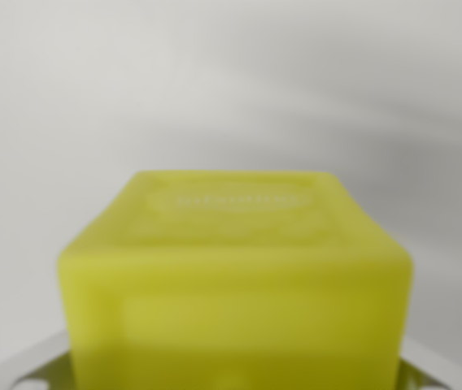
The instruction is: Pick yellow cube
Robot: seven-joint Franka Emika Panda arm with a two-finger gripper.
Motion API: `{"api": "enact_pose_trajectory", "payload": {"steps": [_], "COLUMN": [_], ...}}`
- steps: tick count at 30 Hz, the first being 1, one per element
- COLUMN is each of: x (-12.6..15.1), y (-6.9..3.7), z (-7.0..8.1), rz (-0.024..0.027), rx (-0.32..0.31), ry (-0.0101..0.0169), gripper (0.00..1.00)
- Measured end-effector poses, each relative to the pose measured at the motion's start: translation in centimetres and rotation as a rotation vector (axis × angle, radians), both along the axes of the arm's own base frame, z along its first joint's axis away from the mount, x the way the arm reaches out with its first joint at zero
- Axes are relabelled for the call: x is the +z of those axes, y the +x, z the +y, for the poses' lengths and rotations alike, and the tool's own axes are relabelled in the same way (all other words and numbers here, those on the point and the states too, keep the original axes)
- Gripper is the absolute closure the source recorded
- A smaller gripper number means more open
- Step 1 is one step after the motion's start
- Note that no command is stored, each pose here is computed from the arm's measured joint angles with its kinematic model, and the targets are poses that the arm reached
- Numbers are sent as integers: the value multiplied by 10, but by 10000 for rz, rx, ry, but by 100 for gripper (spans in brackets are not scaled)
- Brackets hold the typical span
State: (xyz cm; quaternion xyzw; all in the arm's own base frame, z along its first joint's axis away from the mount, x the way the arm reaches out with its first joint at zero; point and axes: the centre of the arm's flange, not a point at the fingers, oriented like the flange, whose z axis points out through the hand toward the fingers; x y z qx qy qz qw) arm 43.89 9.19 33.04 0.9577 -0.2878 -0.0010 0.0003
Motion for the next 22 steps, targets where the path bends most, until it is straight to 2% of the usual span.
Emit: {"api": "enact_pose_trajectory", "payload": {"steps": [13, 22], "x": [30, 33], "y": [0, 0], "z": [0, 0], "rz": [-3, -2], "rx": [1, 1], "ry": [1, 1], "gripper": [100, 100]}}
